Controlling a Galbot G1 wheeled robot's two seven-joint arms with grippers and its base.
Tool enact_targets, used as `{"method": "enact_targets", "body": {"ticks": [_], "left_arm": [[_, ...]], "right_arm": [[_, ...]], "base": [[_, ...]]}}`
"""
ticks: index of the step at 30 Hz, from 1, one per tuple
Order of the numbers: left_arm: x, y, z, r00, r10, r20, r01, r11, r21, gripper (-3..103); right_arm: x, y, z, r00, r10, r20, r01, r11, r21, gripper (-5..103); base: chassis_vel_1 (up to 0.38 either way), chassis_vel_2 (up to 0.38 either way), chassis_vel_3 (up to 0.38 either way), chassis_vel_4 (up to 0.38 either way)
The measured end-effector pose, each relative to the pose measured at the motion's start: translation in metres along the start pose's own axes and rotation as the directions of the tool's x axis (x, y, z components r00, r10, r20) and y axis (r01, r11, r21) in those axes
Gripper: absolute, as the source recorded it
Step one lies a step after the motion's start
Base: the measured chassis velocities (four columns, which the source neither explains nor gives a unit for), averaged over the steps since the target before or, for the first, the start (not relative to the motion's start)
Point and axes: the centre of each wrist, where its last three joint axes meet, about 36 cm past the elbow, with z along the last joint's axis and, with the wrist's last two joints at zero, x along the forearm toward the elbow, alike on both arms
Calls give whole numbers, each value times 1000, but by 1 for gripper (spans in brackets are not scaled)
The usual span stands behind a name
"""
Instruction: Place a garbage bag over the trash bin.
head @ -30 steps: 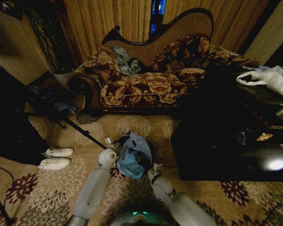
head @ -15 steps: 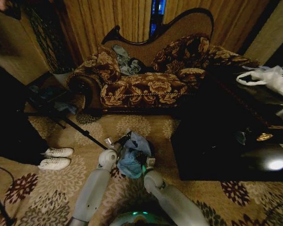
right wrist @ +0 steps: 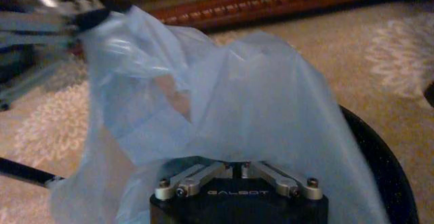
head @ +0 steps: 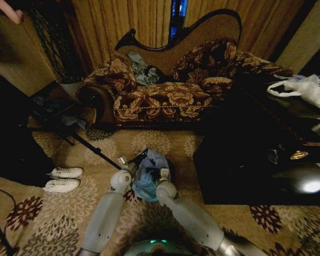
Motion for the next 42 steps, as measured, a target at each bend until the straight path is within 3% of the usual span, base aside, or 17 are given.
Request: {"method": "enact_targets", "body": {"ticks": [5, 12, 26, 32, 36, 37, 39, 41, 42], "left_arm": [[4, 1, -3, 1000, -1, 15, 1, 1000, 7, 0], [8, 4, -5, 999, -6, 36, 5, 1000, 21, 0], [12, 13, -9, 997, -24, 68, 20, 999, 50, 0], [12, 15, -9, 997, -28, 68, 24, 998, 52, 0], [11, 18, -9, 998, -35, 61, 32, 998, 53, -2], [11, 18, -9, 998, -35, 61, 32, 998, 53, -2], [11, 20, -9, 998, -30, 59, 27, 999, 47, 8], [12, 21, -8, 998, -29, 57, 26, 999, 45, 14], [13, 21, -6, 998, -30, 55, 27, 999, 44, 19]], "right_arm": [[-10, 4, -14, 996, 25, -86, -26, 999, -18, 0], [-25, 8, -20, 988, 41, -152, -40, 999, 5, 0], [-59, 2, -33, 975, 76, -209, -61, 995, 77, 0], [-61, -14, -38, 969, 55, -240, -20, 989, 148, -3], [-61, -17, -41, 965, 58, -258, -11, 984, 179, 19], [-61, -17, -41, 965, 58, -258, -11, 984, 179, 19], [-65, -19, -43, 963, 61, -264, -11, 983, 186, 30], [-67, -20, -43, 962, 62, -267, -12, 982, 188, 30], [-69, -20, -43, 961, 63, -270, -12, 982, 188, 35]], "base": [[0, 0, 0, 0], [0, 0, 0, 0], [0, 0, 0, 0], [0, 0, 0, 0], [0, 0, 0, 0], [0, 0, 0, 0], [0, 0, 0, 0], [0, 0, 0, 0], [0, 0, 0, 0]]}}
